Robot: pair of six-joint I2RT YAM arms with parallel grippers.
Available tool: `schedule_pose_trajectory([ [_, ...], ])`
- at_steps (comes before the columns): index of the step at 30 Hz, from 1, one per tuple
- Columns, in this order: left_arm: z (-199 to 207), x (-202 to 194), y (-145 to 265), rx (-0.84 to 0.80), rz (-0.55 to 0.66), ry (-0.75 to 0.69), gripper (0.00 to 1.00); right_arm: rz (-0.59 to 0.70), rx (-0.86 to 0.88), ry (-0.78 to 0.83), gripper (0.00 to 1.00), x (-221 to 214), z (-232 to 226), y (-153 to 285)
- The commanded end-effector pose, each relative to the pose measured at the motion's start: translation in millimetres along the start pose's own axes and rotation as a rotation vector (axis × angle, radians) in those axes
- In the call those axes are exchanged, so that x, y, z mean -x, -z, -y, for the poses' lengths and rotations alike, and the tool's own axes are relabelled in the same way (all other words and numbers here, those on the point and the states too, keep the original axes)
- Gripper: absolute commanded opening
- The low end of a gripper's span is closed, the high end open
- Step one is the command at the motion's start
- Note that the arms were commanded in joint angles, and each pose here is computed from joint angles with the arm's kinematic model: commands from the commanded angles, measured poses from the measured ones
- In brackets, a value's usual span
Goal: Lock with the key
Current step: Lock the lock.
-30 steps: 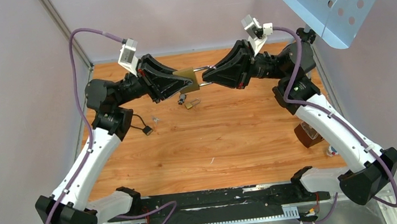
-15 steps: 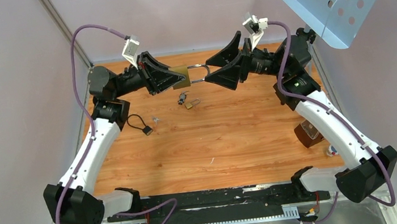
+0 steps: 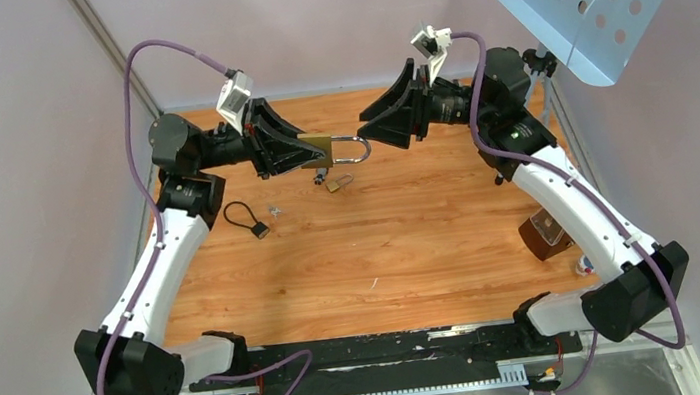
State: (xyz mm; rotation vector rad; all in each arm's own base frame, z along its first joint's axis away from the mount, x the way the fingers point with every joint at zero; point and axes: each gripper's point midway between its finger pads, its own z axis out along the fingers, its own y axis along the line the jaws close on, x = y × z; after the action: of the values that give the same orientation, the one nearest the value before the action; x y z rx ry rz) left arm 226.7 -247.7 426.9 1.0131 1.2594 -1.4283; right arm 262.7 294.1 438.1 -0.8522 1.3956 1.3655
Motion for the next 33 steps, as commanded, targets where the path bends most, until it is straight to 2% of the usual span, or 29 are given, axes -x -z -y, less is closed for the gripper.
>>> schedule_pose_trajectory([
  [1, 9.6, 33.6, -0.2, -0.012, 0.039, -0.161, 0.0, -0.001, 0.045, 0.104, 0.6, 9.4, -16.1, 4.0],
  [4, 6.0, 34.4, 0.5, -0.012, 0.034, -0.157, 0.0, 0.014, 0.014, 0.116, 0.7, 10.4, -12.7, 5.5],
  [6, 5.6, 35.1, 1.0, -0.015, 0.031, -0.161, 0.0, 0.024, -0.007, 0.122, 0.72, 12.2, -9.9, 5.8],
  [11, 1.4, 34.0, 3.7, -0.002, 0.024, -0.156, 0.0, 0.116, -0.148, 0.101, 0.7, 30.4, 7.2, 9.4],
  [14, -2.4, 34.3, 5.6, 0.022, 0.029, -0.154, 0.0, 0.152, -0.13, 0.124, 0.7, 36.0, -1.0, 12.1],
  [17, -7.2, 34.8, 5.6, 0.044, 0.041, -0.141, 0.0, 0.103, -0.048, 0.133, 0.67, 24.5, -9.5, 8.8],
  [22, -6.7, 40.0, 4.1, 0.026, 0.055, -0.145, 0.0, -0.021, 0.102, 0.084, 0.55, -5.0, -15.5, 1.7],
  [26, -5.2, 40.3, 4.0, 0.018, 0.057, -0.143, 0.0, -0.042, 0.125, 0.076, 0.44, -12.3, -15.1, 0.3],
  [29, -4.6, 39.4, 3.8, 0.013, 0.057, -0.14, 0.0, -0.049, 0.139, 0.078, 0.28, -12.5, -15.3, -1.7],
  [33, -4.2, 37.0, 3.6, -0.001, 0.063, -0.127, 0.0, -0.051, 0.152, 0.073, 0.02, -9.2, -15.2, -5.5],
])
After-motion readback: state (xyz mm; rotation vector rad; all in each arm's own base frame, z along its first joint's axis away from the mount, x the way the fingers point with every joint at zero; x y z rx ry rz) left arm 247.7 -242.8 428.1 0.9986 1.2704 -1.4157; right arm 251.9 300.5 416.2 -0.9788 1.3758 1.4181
